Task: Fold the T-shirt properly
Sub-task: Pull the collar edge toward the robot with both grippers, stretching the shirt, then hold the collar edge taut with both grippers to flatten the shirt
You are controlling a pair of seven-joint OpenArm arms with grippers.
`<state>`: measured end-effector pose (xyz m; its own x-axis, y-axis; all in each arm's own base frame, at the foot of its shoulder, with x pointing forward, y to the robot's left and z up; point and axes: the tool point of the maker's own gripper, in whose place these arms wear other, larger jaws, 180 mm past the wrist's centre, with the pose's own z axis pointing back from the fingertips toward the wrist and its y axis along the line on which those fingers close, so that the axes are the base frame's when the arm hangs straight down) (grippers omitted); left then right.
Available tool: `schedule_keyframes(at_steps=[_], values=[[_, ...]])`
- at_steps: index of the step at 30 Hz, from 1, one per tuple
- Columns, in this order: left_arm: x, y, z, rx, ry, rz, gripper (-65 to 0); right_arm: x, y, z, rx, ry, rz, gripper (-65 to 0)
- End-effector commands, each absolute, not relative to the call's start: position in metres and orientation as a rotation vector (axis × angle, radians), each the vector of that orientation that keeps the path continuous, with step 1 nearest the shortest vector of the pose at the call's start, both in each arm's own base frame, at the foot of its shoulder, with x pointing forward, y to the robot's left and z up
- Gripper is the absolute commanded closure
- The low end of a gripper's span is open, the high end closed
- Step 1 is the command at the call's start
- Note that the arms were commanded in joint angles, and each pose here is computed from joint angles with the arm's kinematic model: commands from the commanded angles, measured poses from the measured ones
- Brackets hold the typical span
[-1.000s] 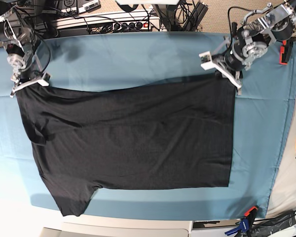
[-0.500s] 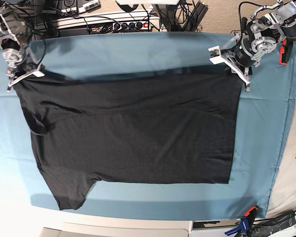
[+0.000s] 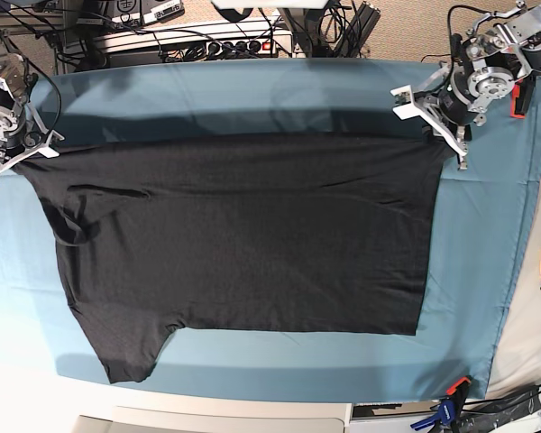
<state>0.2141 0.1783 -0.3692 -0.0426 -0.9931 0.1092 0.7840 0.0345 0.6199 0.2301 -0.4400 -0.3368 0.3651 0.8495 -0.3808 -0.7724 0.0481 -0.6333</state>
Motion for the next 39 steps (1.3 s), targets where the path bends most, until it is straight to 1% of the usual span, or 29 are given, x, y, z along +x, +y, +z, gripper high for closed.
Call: schedule_keyframes(at_steps=[1,13,18,29,39], values=[[0.222,0.192,-0.36,0.504,-0.607,-1.504,0.0,0.239,-0.456,-0.315,-0.972,-0.079,1.233,0.0],[0.199,0.181,-0.359,0.458,-0.594,-1.509,0.0,0.206,-0.456,-0.337,-0.906,0.002,1.279,0.0],[0.191,0.179,-0.354,0.491,-0.605,-1.501,0.0,0.194,-0.456,-0.344,-0.886,0.032,1.293,0.0],[0.154,0.172,-0.356,0.464,-0.573,-1.529,0.0,0.194,-0.429,-0.351,-0.849,-0.031,1.289,0.0],[0.15,0.176,-0.355,0.496,-0.57,-1.526,0.0,0.158,-0.43,-0.368,-0.788,0.063,1.341,0.0]])
